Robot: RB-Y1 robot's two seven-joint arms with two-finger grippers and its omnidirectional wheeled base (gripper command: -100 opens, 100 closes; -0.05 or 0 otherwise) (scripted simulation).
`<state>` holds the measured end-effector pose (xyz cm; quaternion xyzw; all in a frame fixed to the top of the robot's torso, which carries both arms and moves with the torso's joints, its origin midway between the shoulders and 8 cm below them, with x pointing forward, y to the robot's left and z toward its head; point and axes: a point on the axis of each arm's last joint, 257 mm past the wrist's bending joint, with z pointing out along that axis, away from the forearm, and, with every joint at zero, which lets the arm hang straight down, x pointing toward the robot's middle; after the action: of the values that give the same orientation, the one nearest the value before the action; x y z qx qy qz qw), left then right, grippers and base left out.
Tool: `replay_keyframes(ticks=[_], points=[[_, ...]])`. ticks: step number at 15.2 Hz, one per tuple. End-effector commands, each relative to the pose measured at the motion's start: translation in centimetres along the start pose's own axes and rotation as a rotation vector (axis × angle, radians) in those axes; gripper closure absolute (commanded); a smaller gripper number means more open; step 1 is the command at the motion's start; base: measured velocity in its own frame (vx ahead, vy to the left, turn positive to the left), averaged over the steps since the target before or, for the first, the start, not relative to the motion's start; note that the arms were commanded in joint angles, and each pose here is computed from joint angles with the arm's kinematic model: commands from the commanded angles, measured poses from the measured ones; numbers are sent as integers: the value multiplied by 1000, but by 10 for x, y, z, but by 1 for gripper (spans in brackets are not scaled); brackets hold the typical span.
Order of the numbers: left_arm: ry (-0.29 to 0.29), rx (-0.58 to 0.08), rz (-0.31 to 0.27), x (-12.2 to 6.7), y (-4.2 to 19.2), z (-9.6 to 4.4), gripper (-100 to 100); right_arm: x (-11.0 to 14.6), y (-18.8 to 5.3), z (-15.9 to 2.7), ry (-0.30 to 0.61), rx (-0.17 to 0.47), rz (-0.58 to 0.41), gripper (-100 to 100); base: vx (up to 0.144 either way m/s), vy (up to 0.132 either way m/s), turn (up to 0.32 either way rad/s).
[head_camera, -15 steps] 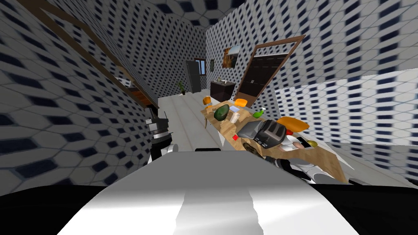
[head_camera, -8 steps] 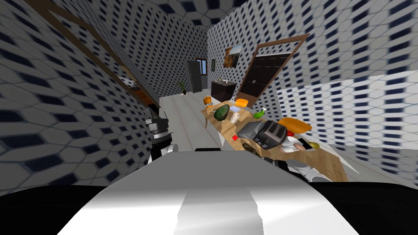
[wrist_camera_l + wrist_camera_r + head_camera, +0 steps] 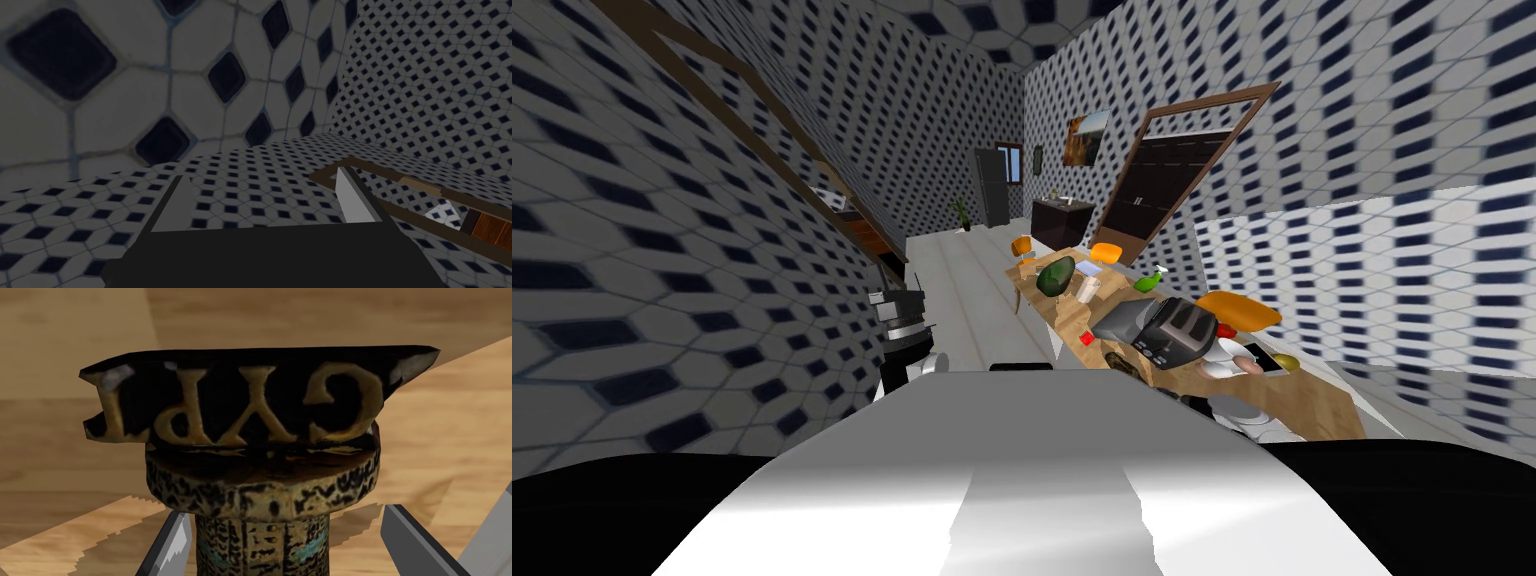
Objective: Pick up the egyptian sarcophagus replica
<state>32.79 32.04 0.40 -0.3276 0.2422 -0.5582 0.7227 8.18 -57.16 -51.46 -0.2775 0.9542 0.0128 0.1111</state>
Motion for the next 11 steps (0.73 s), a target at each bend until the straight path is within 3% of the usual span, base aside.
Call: replay_keyframes(ticks=[1,11], points=[[0,0,0,0,0,0,0,1,1,0,3,8,3,-100,-7,-29,51],[0,0,0,0,0,0,0,6,6,-1,11,46,24,-100,-7,-27,41]])
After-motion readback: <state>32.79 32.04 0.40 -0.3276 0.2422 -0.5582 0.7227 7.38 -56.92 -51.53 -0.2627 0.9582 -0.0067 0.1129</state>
